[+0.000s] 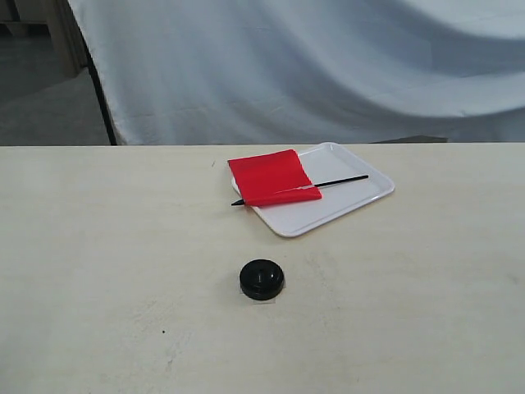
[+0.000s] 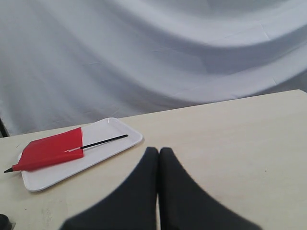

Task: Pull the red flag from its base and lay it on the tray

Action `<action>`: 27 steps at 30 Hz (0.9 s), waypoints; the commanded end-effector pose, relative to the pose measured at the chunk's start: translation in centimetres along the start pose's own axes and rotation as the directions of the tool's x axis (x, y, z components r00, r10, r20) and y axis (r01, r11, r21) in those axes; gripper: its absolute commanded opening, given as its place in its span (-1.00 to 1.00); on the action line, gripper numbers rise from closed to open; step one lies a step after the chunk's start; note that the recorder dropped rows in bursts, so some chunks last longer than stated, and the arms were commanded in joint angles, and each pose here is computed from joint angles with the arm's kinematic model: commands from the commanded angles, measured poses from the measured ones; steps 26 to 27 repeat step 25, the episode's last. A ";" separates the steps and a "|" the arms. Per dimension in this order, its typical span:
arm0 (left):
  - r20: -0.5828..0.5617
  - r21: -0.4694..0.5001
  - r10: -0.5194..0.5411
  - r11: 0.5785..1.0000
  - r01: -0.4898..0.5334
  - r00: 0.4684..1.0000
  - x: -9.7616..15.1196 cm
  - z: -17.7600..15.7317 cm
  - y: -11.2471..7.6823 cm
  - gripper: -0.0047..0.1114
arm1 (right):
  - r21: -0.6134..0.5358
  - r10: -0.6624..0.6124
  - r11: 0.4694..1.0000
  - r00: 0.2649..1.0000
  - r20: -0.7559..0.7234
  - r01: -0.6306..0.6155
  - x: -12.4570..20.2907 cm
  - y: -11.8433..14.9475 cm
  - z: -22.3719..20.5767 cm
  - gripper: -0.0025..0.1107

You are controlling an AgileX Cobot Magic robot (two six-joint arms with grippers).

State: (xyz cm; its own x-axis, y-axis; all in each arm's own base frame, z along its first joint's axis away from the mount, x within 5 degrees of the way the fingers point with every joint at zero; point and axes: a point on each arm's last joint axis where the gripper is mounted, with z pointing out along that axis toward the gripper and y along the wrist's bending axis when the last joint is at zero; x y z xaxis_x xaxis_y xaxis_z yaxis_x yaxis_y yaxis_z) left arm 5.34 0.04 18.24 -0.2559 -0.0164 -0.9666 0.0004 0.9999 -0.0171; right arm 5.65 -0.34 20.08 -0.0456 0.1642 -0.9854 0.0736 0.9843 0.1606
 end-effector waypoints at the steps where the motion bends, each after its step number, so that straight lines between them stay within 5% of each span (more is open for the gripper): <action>1: 0.002 0.024 -0.002 1.000 0.002 1.000 0.0 0.0 -0.1 -0.89 | 0.007 0.005 1.000 1.000 0.001 -0.005 0.1 -0.1 0.0 -0.96; 27: 0.002 0.042 0.003 0.999 -0.003 1.000 0.0 0.0 -0.2 -0.89 | 0.007 0.010 1.000 1.000 0.000 -0.010 0.1 -0.1 0.0 -0.96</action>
